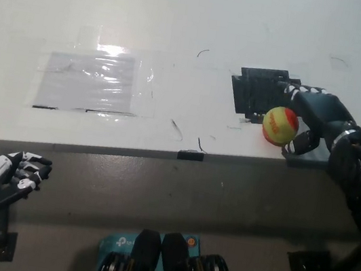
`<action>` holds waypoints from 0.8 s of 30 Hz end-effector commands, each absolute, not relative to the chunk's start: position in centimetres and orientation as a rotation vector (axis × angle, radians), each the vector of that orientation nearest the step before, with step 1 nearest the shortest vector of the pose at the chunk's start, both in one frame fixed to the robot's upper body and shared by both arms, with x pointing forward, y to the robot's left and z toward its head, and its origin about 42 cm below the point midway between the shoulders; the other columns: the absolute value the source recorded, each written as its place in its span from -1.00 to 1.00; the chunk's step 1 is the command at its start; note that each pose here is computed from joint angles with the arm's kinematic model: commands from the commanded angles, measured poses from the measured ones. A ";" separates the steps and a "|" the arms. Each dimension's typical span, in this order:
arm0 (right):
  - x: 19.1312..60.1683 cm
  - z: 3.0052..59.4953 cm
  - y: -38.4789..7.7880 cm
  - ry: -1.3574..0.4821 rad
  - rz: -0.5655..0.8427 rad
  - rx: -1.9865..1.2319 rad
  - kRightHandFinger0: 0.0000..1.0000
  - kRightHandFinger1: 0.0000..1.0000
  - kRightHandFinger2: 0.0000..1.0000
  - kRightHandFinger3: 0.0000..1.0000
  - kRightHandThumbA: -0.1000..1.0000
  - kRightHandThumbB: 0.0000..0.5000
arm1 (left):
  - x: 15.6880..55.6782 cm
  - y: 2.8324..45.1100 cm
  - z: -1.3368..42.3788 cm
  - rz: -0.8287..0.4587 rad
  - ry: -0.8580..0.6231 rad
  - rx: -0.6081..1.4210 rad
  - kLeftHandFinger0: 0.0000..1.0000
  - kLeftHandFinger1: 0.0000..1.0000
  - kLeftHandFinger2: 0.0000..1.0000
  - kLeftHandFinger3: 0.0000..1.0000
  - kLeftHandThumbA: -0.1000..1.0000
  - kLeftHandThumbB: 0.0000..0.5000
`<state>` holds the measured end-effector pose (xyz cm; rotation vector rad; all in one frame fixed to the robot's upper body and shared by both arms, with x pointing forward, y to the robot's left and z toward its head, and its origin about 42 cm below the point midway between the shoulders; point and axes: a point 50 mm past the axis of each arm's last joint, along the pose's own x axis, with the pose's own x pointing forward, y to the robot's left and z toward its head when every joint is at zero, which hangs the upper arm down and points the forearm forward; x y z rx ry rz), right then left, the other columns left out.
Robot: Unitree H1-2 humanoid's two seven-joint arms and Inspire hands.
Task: The robot uses right hand to squeeze a small tennis ball placed on the black area of the table
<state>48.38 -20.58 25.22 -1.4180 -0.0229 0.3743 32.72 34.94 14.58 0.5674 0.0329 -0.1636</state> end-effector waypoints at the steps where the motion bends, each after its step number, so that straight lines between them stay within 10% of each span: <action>1: 47.8 27.9 -22.7 -0.093 0.252 -1.399 1.00 1.00 1.00 1.00 0.91 1.00 | 32.6 35.6 15.4 -0.142 -0.012 0.588 -0.17 -0.05 0.15 0.38 0.53 -0.91; 6: 44.5 29.9 -25.4 -0.201 0.155 -1.304 1.00 1.00 1.00 1.00 0.83 1.00 | 32.3 35.7 15.2 -0.140 -0.002 0.565 -0.15 -0.02 0.16 0.33 0.43 -0.93; 9: 41.7 31.6 -27.3 -0.269 0.094 -1.116 1.00 1.00 1.00 1.00 0.25 0.99 | 32.4 35.6 15.0 -0.136 0.003 0.567 -0.15 -0.02 0.16 0.31 0.44 -0.86; 10: 40.9 31.8 -27.8 -0.277 0.072 -1.060 0.73 0.97 1.00 1.00 0.05 0.77 | 32.3 35.6 15.1 -0.136 0.002 0.571 -0.18 -0.04 0.14 0.31 0.43 -0.90; 11: 39.8 31.9 -28.6 -0.286 0.038 -0.979 0.25 0.40 0.57 0.92 -0.04 0.65 | 32.3 35.5 15.1 -0.136 0.000 0.575 -0.19 -0.05 0.13 0.30 0.43 -0.89; 12: 38.2 31.1 -29.5 -0.310 -0.020 -0.887 -0.10 -0.01 0.16 0.58 -0.24 0.03 | 32.4 35.5 14.9 -0.140 -0.005 0.569 -0.21 -0.07 0.12 0.30 0.42 -0.93; 14: 36.6 30.1 -30.2 -0.317 -0.076 -0.829 -0.62 -0.55 -0.34 0.11 -0.60 -0.07 | 32.3 35.5 14.9 -0.137 -0.002 0.577 -0.23 -0.08 0.11 0.31 0.43 -0.87; 19: 32.8 26.9 -32.5 -0.329 -0.194 -0.613 -0.89 -0.80 -0.51 0.18 -0.60 -0.09 | 32.2 35.4 14.8 -0.143 0.005 0.585 -0.20 -0.06 0.12 0.32 0.48 -0.83; 24: 30.1 21.2 -33.9 -0.332 -0.379 -0.251 -1.00 -1.00 -0.87 -0.23 -0.50 -0.06 | 32.3 35.4 14.6 -0.137 0.016 0.570 -0.12 0.00 0.20 0.39 0.47 -0.82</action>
